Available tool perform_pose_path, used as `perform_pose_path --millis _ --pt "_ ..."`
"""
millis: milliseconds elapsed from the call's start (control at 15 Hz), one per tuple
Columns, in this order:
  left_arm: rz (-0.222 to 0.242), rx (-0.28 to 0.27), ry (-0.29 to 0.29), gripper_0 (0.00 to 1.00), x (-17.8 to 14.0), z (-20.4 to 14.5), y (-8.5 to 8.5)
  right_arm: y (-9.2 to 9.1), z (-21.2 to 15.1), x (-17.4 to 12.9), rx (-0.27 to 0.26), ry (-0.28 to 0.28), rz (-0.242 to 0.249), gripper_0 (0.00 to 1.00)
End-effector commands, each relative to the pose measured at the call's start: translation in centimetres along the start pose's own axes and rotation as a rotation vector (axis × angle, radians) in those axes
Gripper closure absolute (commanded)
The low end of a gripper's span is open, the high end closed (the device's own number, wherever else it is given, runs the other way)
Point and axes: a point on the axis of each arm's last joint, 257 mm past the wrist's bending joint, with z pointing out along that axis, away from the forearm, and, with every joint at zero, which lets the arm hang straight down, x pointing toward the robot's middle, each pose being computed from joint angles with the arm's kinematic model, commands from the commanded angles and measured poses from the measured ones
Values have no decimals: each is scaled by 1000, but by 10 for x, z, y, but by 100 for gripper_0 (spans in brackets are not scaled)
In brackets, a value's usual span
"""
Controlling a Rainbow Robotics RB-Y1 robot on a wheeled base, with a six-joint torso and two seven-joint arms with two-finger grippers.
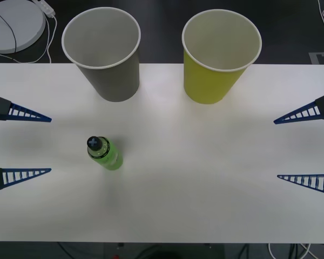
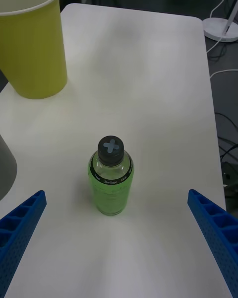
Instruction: Put the can into the green bin and the plastic bottle into the gray bin
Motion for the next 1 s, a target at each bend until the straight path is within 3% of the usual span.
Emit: perform_pose_path --millis 67,200,267,467,733,1000 --pt "0 0 0 0 0 0 0 0 0 0 0 0 0 0" --pt "0 0 0 0 0 0 0 0 0 0 0 0 0 0" --pt "-62 38 20 0 20 6 -20 0 0 0 0 0 0 0" --pt "-109 5 -16 0 22 15 -20 0 0 0 0 0 0 0" --pt "-9 -48 24 0 36 14 -11 0 0 0 0 0 0 0" --pt "-8 -99 10 0 56 29 -11 0 0 0 0 0 0 0"
